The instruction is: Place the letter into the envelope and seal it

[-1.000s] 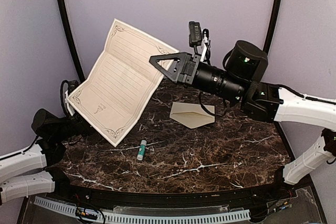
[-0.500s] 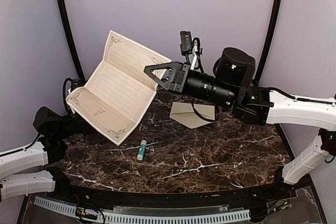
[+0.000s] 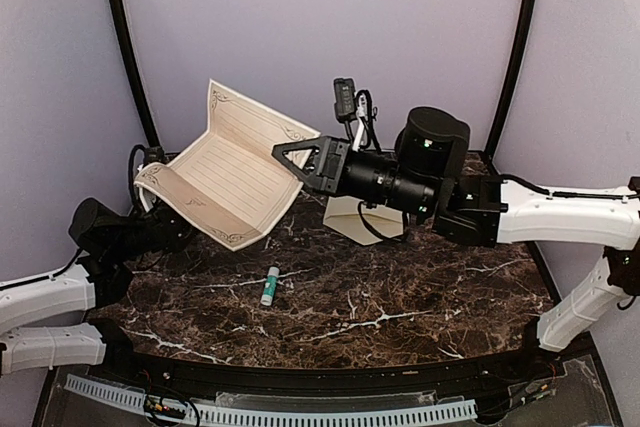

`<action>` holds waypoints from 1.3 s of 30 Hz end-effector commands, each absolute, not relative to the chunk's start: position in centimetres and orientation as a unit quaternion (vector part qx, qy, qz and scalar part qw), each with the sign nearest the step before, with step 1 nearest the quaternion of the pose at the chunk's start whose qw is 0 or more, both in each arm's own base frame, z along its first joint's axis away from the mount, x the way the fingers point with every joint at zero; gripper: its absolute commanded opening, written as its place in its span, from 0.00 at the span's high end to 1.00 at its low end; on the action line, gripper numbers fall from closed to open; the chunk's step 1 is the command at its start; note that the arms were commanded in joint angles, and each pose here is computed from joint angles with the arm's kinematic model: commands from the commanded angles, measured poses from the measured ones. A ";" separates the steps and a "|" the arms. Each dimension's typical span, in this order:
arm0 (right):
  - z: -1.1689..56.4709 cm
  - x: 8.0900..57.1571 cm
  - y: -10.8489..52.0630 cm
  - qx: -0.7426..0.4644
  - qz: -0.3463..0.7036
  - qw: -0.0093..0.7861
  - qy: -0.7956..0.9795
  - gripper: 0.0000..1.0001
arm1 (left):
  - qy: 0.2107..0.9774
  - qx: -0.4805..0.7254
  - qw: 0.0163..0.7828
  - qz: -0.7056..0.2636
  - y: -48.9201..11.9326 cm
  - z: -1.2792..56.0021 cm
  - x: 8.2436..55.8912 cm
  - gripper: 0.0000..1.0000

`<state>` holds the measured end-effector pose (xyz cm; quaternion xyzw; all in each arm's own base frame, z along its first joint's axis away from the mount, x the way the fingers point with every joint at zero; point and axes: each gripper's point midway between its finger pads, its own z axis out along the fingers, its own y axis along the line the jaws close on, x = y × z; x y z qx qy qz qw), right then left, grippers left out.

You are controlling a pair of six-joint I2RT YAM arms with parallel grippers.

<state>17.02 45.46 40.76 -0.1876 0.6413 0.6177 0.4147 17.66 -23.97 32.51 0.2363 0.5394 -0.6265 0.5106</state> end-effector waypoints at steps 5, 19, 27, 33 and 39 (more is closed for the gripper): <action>40.3 17.1 45.8 -0.196 0.609 0.438 0.632 1.00 | 0.513 0.247 0.519 -0.638 -23.8 34.2 16.9 0.09; 40.3 17.3 45.7 -0.199 0.601 0.453 0.628 1.00 | 0.503 0.257 0.509 -0.650 -23.7 34.1 15.9 0.01; 40.5 17.5 45.8 -0.202 0.594 0.459 0.629 1.00 | 0.505 0.262 0.502 -0.652 -23.6 33.8 15.3 0.01; 40.9 17.5 45.7 -0.206 0.591 0.467 0.625 1.00 | 0.497 0.266 0.497 -0.659 -23.4 33.9 14.7 0.01; 41.4 17.9 45.4 -0.200 0.584 0.479 0.624 1.00 | 0.480 0.272 0.498 -0.669 -23.0 34.4 13.6 0.01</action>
